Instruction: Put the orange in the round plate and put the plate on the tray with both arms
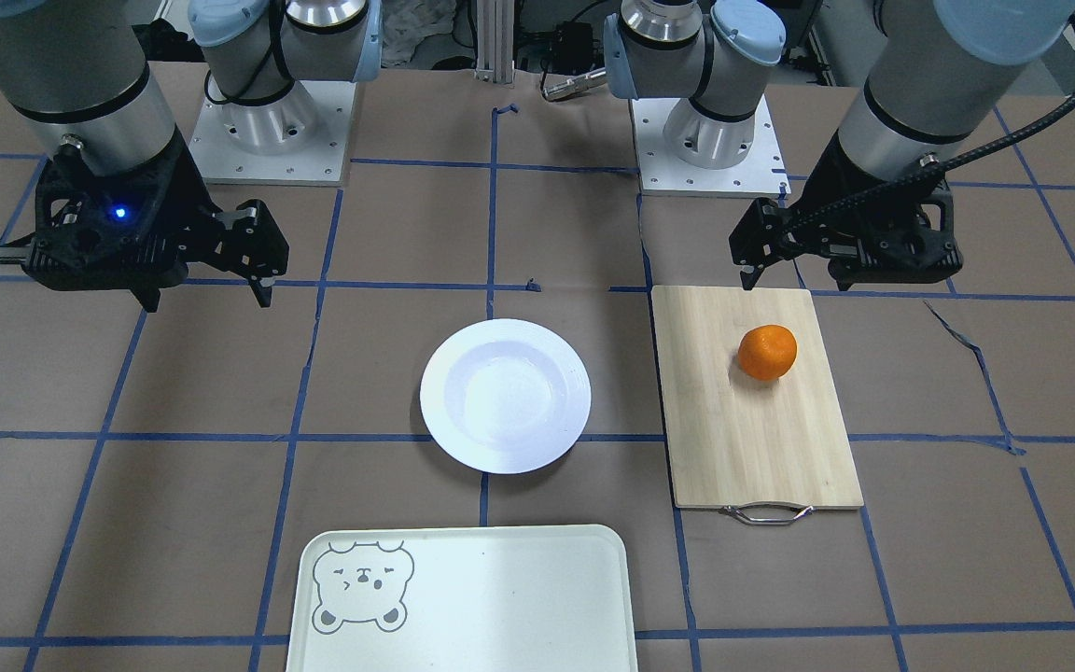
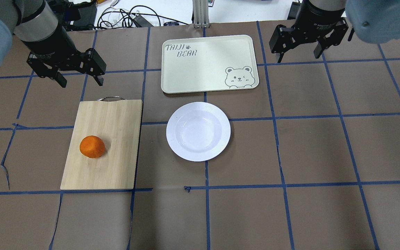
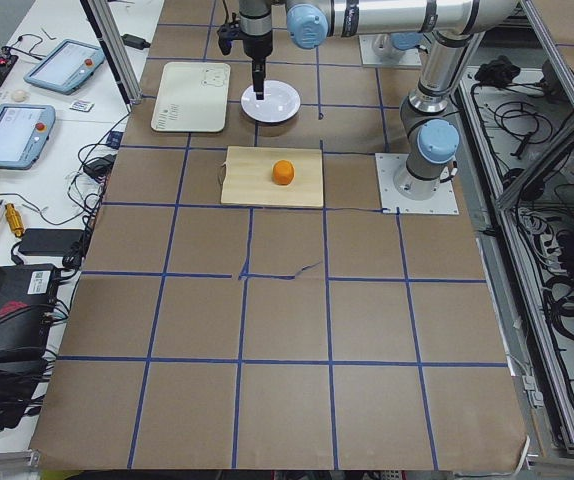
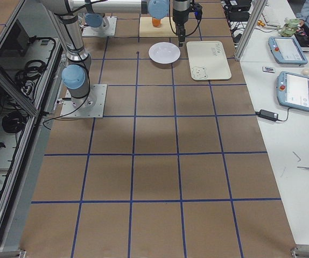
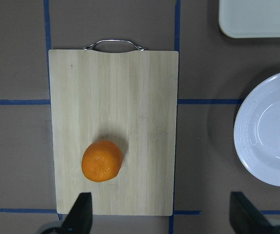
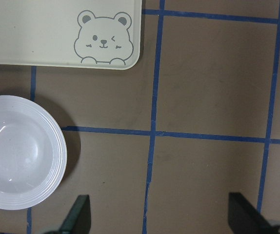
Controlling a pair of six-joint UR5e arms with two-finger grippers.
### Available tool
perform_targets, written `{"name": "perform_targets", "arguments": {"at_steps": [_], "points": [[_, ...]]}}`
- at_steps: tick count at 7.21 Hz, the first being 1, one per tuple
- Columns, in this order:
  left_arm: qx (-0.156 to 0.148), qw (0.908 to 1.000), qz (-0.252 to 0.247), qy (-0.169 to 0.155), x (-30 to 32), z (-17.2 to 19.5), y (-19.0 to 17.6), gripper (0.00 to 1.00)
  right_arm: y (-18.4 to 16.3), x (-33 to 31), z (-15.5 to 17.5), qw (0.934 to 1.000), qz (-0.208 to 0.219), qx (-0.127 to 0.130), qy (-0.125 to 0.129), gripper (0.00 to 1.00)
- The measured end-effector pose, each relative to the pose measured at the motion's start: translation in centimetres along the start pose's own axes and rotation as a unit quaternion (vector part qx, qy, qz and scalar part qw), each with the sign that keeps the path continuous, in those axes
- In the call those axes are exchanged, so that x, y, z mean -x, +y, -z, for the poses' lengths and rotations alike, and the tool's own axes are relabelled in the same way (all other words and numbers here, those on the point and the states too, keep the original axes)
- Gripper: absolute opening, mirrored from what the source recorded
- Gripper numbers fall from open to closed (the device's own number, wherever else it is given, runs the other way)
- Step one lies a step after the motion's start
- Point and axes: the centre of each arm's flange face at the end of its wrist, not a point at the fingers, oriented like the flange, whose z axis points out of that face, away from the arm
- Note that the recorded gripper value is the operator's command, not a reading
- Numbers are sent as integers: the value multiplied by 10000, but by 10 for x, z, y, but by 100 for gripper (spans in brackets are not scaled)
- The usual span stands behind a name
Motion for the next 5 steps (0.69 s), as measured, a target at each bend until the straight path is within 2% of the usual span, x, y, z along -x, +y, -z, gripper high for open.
{"name": "perform_targets", "arguments": {"at_steps": [5], "points": [[-2, 10000, -31, 16, -1, -1, 1, 100, 0, 1, -3, 10000, -13, 23, -35, 100]]}}
